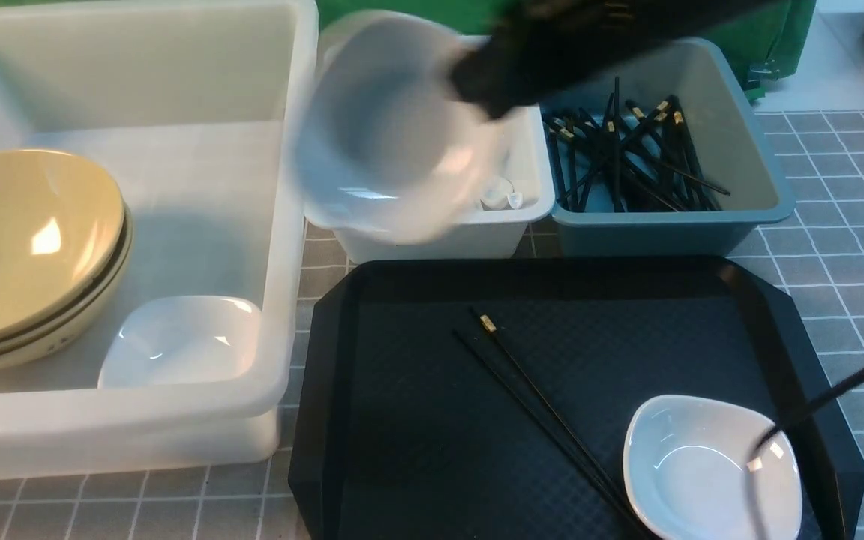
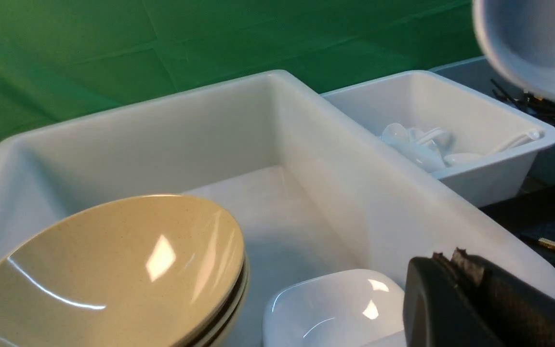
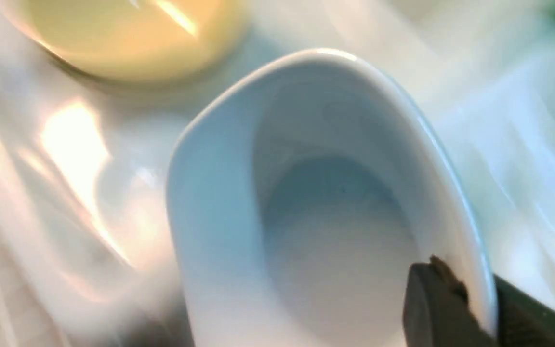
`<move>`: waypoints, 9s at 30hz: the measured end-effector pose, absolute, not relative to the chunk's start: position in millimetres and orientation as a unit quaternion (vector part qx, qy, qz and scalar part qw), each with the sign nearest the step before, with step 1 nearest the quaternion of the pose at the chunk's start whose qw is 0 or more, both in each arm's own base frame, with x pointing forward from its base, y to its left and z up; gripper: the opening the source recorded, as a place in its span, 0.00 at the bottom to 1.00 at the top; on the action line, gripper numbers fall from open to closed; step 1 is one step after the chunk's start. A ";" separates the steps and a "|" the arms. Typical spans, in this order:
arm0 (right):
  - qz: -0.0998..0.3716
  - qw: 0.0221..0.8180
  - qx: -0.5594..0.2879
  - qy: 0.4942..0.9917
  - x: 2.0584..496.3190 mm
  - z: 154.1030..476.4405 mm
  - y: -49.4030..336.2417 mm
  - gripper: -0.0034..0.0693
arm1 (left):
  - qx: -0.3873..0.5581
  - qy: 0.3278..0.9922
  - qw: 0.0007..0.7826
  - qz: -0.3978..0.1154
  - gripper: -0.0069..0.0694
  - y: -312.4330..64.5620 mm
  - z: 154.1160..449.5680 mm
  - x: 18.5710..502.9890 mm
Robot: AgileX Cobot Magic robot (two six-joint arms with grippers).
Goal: On grey table put chopsticks spoon bowls plates into blue grey white boxes.
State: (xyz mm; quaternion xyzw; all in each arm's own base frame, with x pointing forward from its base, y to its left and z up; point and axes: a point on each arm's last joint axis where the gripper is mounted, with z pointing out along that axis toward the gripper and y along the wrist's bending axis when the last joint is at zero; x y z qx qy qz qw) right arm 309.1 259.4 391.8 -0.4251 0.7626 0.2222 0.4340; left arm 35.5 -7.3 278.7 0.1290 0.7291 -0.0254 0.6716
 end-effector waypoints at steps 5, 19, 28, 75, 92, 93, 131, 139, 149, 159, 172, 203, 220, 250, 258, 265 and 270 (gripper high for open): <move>0.238 0.444 -0.485 0.715 310.6 339.6 356.5 0.13 | 0.128 0.729 0.672 -0.025 0.08 -7.1 278.7 35.6; 0.206 0.355 -0.507 0.758 328.6 280.4 387.0 0.60 | 0.128 0.730 0.671 -0.025 0.08 -7.1 278.7 35.6; 0.046 0.248 -0.395 0.884 339.9 356.9 234.0 0.63 | 0.127 0.735 0.666 -0.029 0.08 -7.4 277.4 35.4; 0.019 0.122 -0.257 0.958 288.1 250.2 95.1 0.15 | 0.122 0.718 0.685 -0.028 0.08 -8.4 267.6 42.3; 0.050 0.010 -0.266 0.963 301.9 163.1 106.2 0.55 | 0.122 0.717 0.685 -0.028 0.08 -8.4 267.6 42.3; 0.052 0.009 -0.265 0.963 301.5 163.5 106.4 0.49 | 0.122 0.717 0.685 -0.028 0.08 -8.4 267.6 42.3; 0.188 0.387 -0.521 0.737 314.4 280.4 374.0 0.60 | 0.128 0.716 0.686 -0.014 0.08 -7.4 267.7 42.5; 0.048 0.300 -0.508 0.806 308.4 338.9 291.2 0.72 | 0.129 0.716 0.686 -0.013 0.08 -7.4 267.7 42.5; 0.012 0.107 -0.410 0.906 340.0 204.9 218.6 0.72 | 0.129 0.716 0.686 -0.013 0.08 -7.4 267.8 42.5; 0.023 0.129 -0.432 0.892 341.4 170.3 246.2 0.72 | 0.129 0.716 0.686 -0.013 0.08 -7.4 267.8 42.5; 0.026 0.107 -0.462 0.880 329.1 167.9 262.0 0.22 | 0.129 0.716 0.686 -0.013 0.08 -7.4 267.5 42.6; 0.026 0.086 -0.484 0.871 314.0 182.1 260.7 0.66 | 0.129 0.717 0.685 -0.013 0.08 -7.5 265.9 43.1; 0.024 0.084 -0.494 0.865 321.6 164.2 266.6 0.23 | 0.129 0.717 0.685 -0.013 0.08 -7.5 265.9 43.1; 0.011 0.631 -0.327 0.703 355.9 387.0 179.8 0.23 | 0.129 0.717 0.685 -0.013 0.08 -7.5 265.9 43.1; 0.028 0.625 -0.217 0.749 414.8 335.7 140.0 0.36 | 0.129 0.716 0.686 -0.013 0.08 -7.5 266.2 43.1; 0.031 0.582 -0.181 0.792 391.5 367.5 124.1 0.52 | 0.130 0.712 0.690 -0.009 0.08 -7.3 267.2 43.2; 0.005 0.613 -0.189 0.767 312.8 448.0 95.4 0.24 | 0.131 0.712 0.690 -0.009 0.08 -7.3 267.2 43.2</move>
